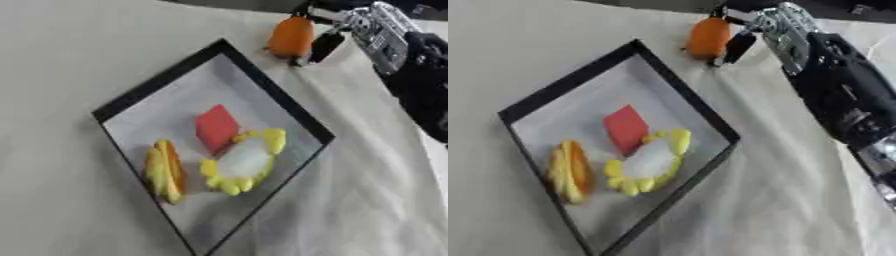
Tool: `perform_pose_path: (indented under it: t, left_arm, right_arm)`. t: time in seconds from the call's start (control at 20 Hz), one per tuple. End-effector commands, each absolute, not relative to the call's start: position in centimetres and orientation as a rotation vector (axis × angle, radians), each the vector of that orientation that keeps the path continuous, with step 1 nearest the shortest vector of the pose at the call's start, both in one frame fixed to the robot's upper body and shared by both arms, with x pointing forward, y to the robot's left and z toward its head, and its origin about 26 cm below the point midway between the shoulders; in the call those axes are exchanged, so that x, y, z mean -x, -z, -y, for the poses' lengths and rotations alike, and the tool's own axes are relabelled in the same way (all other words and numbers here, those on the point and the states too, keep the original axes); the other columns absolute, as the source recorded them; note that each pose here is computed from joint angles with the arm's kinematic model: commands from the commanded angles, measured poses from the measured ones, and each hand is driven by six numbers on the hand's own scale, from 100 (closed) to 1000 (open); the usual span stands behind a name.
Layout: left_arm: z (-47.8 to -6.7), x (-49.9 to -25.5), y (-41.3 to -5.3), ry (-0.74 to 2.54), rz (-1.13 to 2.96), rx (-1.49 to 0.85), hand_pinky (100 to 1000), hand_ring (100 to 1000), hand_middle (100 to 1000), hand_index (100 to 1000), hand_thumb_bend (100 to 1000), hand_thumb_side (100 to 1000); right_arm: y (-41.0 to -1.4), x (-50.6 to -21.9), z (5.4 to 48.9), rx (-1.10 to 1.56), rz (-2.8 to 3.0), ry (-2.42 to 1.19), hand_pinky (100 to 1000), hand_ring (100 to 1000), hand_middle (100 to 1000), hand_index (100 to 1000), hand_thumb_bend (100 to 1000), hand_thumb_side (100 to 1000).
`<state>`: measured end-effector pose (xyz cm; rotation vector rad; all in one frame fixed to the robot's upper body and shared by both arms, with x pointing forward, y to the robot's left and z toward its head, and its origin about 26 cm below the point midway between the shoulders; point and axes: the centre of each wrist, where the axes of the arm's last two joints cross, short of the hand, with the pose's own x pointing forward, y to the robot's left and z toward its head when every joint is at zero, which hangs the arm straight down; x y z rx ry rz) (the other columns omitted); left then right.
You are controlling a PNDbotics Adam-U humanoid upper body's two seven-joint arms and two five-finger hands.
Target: Pick up objects on the table and place them in the box.
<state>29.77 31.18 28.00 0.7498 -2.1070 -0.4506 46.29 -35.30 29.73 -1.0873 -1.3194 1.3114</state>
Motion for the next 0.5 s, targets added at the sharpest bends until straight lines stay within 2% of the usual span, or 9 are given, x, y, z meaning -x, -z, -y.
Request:
perform_pose_path:
  t: [0.05, 0.2, 0.5]
  left_arm:
    - [-31.4, -29.4, -28.9, 0.447, 2.135, -0.771, 866, 792, 734, 800, 356, 586]
    - [-31.5, -29.3, -28.7, 0.444, 2.124, -0.775, 867, 792, 734, 799, 354, 587]
    - [-31.7, -29.3, -28.3, 0.447, 2.106, -0.782, 868, 793, 735, 799, 351, 588]
  right_arm:
    - [-29.5, -46.5, 36.0, 1.132, 1.324, -1.249, 840, 784, 680, 757, 391, 140]
    - [-29.8, -46.4, 35.9, 1.113, 1.336, -1.249, 835, 767, 649, 731, 315, 122]
    - [-31.4, -45.9, 35.5, 1.050, 1.314, -1.319, 832, 752, 620, 705, 267, 100]
